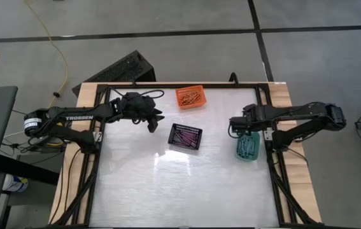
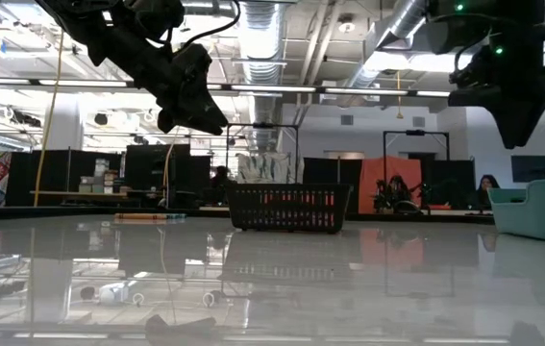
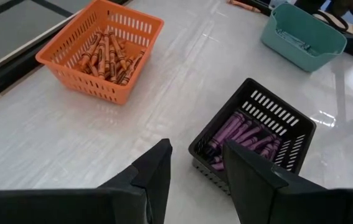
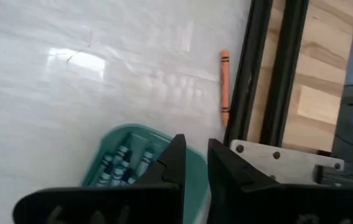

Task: Sort crayons
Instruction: Put the orange crayon into the orange bin, then put the blue green crayon into the green bin

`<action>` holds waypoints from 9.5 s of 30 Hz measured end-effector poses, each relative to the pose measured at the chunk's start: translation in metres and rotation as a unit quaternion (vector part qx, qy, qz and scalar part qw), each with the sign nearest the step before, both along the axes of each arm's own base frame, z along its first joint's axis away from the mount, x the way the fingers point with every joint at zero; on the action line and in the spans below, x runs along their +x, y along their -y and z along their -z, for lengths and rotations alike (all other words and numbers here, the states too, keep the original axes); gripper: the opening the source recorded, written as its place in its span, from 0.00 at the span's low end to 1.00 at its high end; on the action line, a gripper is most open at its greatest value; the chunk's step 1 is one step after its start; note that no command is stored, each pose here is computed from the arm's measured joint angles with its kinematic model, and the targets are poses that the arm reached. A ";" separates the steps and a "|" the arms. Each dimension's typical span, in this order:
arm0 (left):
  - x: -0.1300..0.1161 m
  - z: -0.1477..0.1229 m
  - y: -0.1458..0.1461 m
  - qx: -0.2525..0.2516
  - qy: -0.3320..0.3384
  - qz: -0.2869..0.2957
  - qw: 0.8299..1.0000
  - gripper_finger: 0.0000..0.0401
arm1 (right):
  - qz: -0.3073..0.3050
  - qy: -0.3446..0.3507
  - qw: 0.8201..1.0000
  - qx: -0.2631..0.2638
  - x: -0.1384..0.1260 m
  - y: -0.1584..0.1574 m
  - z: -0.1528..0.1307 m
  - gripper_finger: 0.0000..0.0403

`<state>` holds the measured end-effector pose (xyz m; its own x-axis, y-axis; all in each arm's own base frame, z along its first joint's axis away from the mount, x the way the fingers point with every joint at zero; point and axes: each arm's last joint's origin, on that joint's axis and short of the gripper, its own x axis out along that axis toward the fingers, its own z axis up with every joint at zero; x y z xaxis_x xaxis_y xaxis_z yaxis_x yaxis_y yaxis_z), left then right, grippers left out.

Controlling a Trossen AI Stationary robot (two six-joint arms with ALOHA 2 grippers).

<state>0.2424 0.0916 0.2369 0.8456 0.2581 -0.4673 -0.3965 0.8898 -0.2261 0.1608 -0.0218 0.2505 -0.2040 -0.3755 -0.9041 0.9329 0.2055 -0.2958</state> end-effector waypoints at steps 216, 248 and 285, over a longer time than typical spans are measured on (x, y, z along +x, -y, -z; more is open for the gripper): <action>0.000 0.000 0.000 0.000 -0.001 0.000 1.000 0.33 | -0.535 0.107 0.835 -0.077 0.213 0.206 0.013 0.00; 0.000 0.000 0.000 0.000 -0.001 0.000 1.000 0.33 | -0.568 0.038 0.821 -0.038 0.214 0.175 0.013 0.36; -0.036 0.004 -0.047 0.191 -0.203 -0.135 0.951 0.33 | -0.511 0.235 0.817 -0.127 0.076 -0.050 -0.172 0.34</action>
<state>0.2065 0.1389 0.2330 0.4947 0.6561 -0.5699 -0.6075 0.7300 0.3131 0.2372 0.0286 0.4226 0.6806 -0.3206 -0.6587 0.3354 0.9358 -0.1090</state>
